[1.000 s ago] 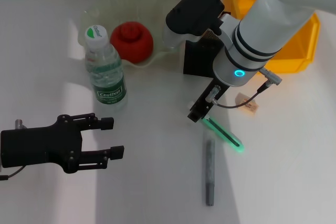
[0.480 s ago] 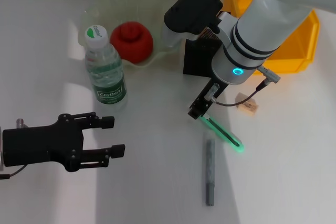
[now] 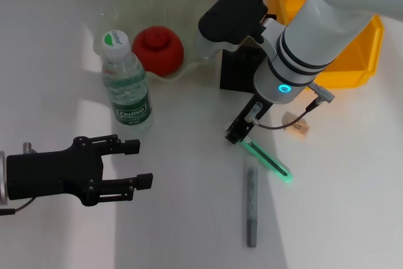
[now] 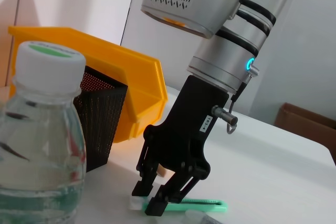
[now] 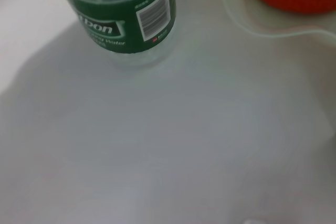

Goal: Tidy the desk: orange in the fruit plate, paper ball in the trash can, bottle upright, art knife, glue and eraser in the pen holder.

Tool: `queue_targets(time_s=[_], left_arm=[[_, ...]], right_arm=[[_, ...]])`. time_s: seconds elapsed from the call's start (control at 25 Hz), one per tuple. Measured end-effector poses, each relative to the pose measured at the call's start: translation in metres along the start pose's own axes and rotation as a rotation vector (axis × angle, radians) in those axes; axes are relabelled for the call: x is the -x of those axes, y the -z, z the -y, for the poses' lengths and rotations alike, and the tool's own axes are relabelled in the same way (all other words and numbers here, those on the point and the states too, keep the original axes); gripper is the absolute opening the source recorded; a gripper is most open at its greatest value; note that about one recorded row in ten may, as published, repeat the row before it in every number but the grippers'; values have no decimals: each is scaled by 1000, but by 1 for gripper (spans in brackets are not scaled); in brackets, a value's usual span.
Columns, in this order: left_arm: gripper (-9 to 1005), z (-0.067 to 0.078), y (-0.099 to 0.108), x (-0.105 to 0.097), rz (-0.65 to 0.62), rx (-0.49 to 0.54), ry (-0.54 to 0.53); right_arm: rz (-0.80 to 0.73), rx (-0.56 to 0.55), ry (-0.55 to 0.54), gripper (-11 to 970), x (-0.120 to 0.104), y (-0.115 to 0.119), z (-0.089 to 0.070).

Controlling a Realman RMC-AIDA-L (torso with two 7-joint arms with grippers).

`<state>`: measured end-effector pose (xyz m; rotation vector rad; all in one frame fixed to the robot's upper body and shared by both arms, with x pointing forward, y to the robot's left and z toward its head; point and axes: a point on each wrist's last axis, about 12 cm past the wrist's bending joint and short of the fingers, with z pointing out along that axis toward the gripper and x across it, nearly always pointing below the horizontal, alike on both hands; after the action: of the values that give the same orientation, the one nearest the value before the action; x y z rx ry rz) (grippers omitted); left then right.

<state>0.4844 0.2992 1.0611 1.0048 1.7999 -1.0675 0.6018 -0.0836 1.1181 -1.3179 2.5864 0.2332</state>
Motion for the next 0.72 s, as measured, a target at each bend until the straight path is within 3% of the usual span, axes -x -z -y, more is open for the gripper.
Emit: queue_targets(time_s=[0.16,0.56,0.72], left_arm=[[754,0,0,1,0,-1,-1],[754,-1,0,1,1,2,-1],[754,0,0,2,5,-2,-6]], right_arm=[[-4,-1,9,300,0,-1,-1],[20,6,32,184,3,4,-6],[81,22,41,170,2,17,-10]])
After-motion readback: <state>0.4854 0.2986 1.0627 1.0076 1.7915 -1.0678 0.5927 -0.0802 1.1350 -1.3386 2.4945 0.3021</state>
